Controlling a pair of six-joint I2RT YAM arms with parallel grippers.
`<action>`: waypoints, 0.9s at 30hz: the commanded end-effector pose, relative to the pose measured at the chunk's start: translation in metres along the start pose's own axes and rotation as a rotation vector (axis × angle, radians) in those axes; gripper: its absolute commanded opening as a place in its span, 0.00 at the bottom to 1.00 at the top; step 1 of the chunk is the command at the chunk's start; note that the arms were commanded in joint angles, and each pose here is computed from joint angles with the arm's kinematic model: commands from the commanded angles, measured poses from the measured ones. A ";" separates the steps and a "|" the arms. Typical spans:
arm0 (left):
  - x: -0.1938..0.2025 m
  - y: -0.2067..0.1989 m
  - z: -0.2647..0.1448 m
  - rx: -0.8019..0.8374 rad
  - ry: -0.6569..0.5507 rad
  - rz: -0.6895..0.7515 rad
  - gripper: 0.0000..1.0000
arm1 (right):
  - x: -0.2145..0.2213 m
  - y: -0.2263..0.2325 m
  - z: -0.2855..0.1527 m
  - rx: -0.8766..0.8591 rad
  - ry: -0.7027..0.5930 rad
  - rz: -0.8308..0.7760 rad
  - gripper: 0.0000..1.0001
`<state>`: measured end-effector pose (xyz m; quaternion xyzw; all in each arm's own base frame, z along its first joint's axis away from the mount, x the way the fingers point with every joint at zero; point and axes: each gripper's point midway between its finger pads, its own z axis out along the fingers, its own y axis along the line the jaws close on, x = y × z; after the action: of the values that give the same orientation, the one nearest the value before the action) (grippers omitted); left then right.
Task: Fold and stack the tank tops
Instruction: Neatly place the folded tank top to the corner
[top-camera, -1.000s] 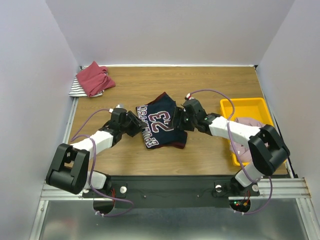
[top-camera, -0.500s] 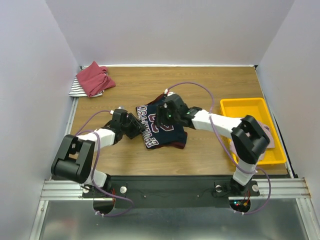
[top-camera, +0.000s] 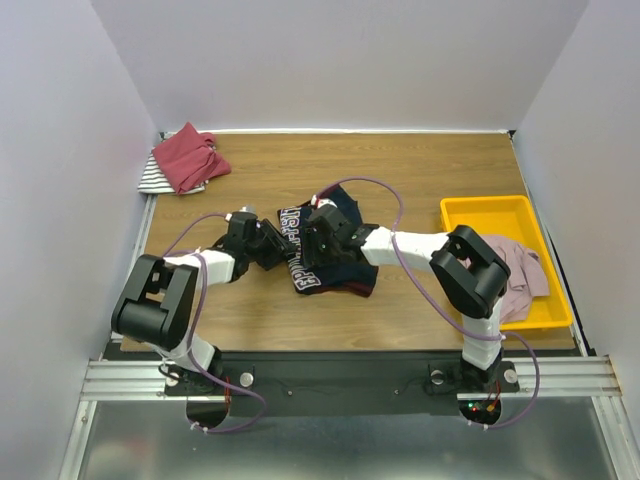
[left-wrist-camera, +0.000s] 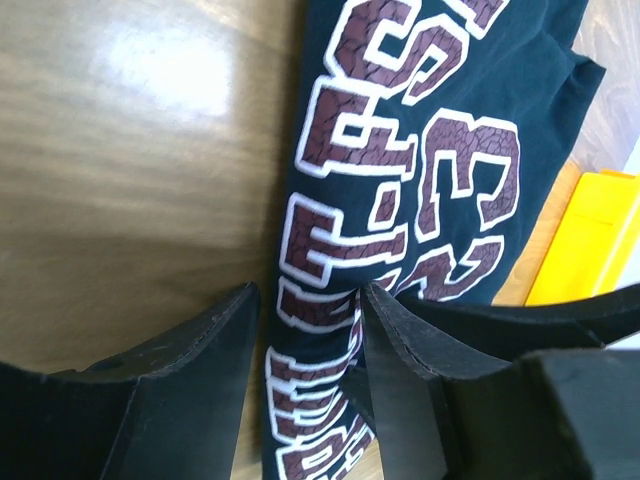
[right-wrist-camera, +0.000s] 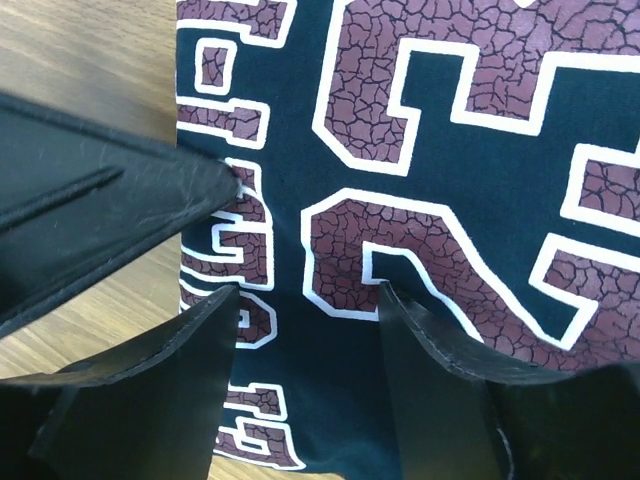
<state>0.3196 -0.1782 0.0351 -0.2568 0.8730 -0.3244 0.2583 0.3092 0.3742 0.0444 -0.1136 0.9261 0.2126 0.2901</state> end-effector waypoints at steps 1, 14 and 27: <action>0.004 0.042 0.009 -0.174 0.012 0.040 0.57 | 0.034 -0.013 0.012 -0.006 0.098 -0.005 0.62; 0.017 0.069 0.026 -0.287 0.067 0.064 0.52 | 0.026 -0.014 -0.003 -0.187 0.112 0.074 0.62; -0.009 0.053 0.042 -0.411 -0.012 0.224 0.00 | -0.022 0.012 -0.037 -0.255 -0.003 0.077 0.80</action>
<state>0.3663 -0.2009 0.0261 -0.2151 0.8980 -0.2534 0.2884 0.3045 0.3748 0.0542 -0.1192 0.9008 0.3384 0.2446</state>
